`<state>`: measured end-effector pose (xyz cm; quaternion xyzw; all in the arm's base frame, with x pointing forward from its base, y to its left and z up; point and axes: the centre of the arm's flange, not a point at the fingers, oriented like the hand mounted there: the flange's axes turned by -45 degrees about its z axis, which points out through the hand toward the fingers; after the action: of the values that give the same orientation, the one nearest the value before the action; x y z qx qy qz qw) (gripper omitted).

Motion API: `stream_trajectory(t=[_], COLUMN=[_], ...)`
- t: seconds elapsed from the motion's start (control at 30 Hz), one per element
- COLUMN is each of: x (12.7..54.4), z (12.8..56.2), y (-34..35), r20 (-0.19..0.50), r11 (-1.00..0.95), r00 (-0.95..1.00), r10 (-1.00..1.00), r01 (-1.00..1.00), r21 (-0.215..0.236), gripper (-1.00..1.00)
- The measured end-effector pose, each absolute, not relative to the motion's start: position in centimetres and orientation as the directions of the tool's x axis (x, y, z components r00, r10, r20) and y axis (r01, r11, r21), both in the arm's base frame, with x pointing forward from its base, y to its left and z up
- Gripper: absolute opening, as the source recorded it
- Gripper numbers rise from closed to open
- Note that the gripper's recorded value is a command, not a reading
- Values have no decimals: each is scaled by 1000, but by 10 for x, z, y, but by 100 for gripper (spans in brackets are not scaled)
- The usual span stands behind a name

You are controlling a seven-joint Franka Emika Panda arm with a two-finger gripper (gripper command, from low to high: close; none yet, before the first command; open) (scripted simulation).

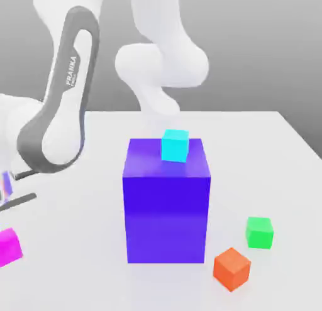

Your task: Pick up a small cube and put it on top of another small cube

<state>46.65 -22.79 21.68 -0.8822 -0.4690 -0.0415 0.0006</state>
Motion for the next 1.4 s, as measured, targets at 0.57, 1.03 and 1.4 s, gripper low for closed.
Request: stream_trajectory(t=[0.57, 1.03, 1.4], x=[464, 314, 312], z=[277, 252, 183], y=[165, 242, 226], r20=[52, -15, -1], r11=[768, 953, 951], r00=[-786, -954, -951], r10=[617, -301, -310], r01=[615, -301, -310], r21=[180, 20, -2], gripper=[-100, -100, 100])
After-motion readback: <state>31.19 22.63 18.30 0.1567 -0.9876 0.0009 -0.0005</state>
